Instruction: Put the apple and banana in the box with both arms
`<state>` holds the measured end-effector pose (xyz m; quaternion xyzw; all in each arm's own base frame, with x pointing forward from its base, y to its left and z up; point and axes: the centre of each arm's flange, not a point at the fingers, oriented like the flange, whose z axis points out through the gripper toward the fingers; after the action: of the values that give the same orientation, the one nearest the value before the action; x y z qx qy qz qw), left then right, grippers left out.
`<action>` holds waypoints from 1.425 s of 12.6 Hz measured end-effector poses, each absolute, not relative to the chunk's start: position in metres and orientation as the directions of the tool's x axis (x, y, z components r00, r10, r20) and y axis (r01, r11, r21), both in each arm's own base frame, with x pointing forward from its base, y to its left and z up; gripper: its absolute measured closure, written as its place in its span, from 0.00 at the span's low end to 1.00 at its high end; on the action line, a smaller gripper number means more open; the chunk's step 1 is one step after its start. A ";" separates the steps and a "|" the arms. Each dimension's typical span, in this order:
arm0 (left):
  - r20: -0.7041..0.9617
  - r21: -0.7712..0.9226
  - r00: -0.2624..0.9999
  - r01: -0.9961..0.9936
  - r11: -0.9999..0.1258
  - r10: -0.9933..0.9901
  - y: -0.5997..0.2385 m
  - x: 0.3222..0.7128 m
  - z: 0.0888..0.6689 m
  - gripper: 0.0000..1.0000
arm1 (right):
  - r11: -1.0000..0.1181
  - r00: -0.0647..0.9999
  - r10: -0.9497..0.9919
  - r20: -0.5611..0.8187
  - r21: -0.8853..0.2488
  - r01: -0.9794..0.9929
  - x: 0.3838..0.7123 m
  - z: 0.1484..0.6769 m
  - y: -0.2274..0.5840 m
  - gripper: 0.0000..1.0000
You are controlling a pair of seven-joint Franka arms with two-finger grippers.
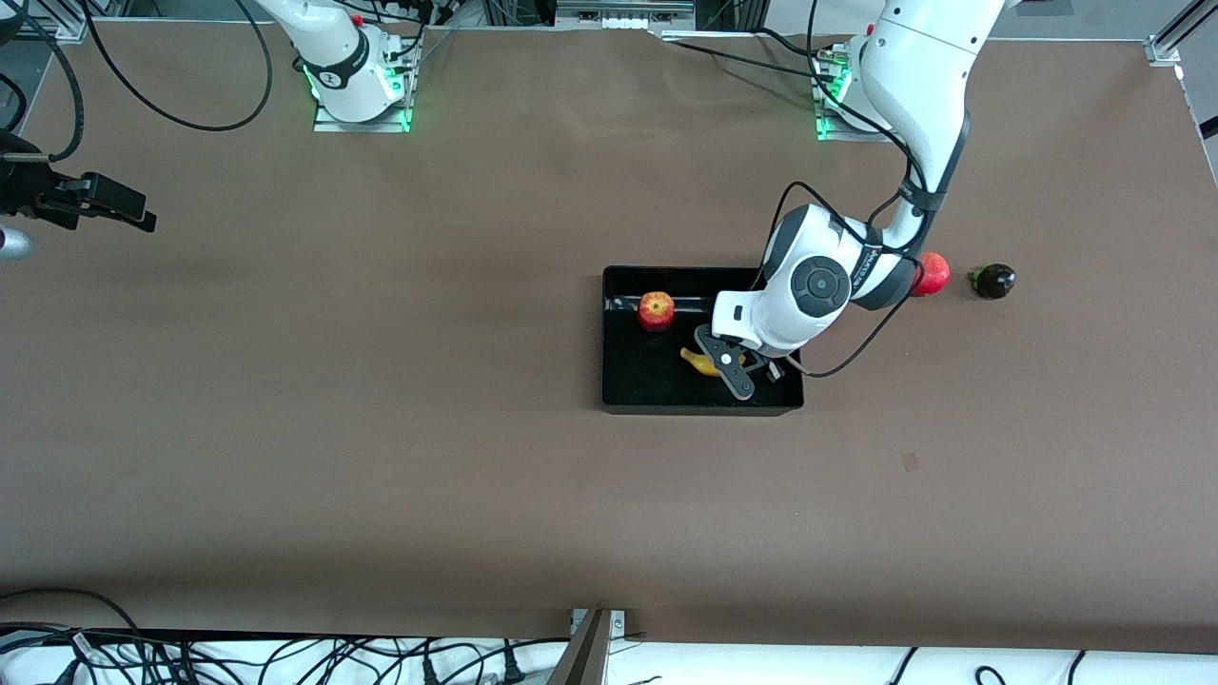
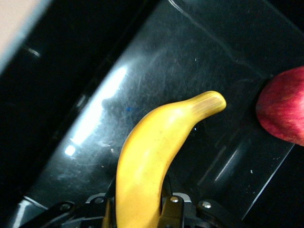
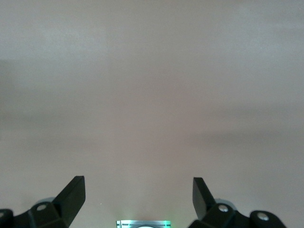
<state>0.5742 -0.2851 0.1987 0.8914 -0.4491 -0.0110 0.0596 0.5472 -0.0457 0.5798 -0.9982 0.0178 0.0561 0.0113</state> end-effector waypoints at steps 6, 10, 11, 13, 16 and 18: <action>0.032 0.116 0.639 -0.766 -0.632 -0.769 -0.287 0.576 0.197 0.17 | -0.999 0.993 -0.034 -0.112 -0.021 -0.037 0.547 0.580 -0.046 0.00; 0.084 0.105 0.652 -0.757 -0.644 -0.753 -0.273 0.590 0.285 0.00 | -0.999 0.993 -0.034 -0.112 -0.020 -0.037 0.547 0.580 -0.046 0.00; 0.080 0.115 0.663 -0.748 -0.654 -0.744 -0.261 0.590 0.317 0.00 | -0.999 0.993 -0.034 -0.112 -0.020 -0.037 0.547 0.580 -0.046 0.00; 0.071 0.135 0.713 -0.700 -0.701 -0.698 -0.223 0.587 0.389 0.00 | -0.999 0.993 -0.034 -0.111 -0.020 -0.037 0.547 0.580 -0.046 0.00; 0.055 0.148 0.795 -0.605 -0.783 -0.604 -0.138 0.575 0.474 0.00 | -0.999 0.993 -0.034 -0.111 -0.020 -0.037 0.548 0.581 -0.046 0.00; 0.008 0.112 0.857 -0.513 -0.851 -0.515 -0.082 0.562 0.509 0.00 | -0.999 0.993 -0.034 -0.110 -0.020 -0.037 0.548 0.581 -0.046 0.00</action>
<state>0.5616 -0.0822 0.5095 0.9620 -0.2670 -0.0113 0.0553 0.5476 -0.0458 0.5810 -0.9983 0.0178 0.0549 0.0112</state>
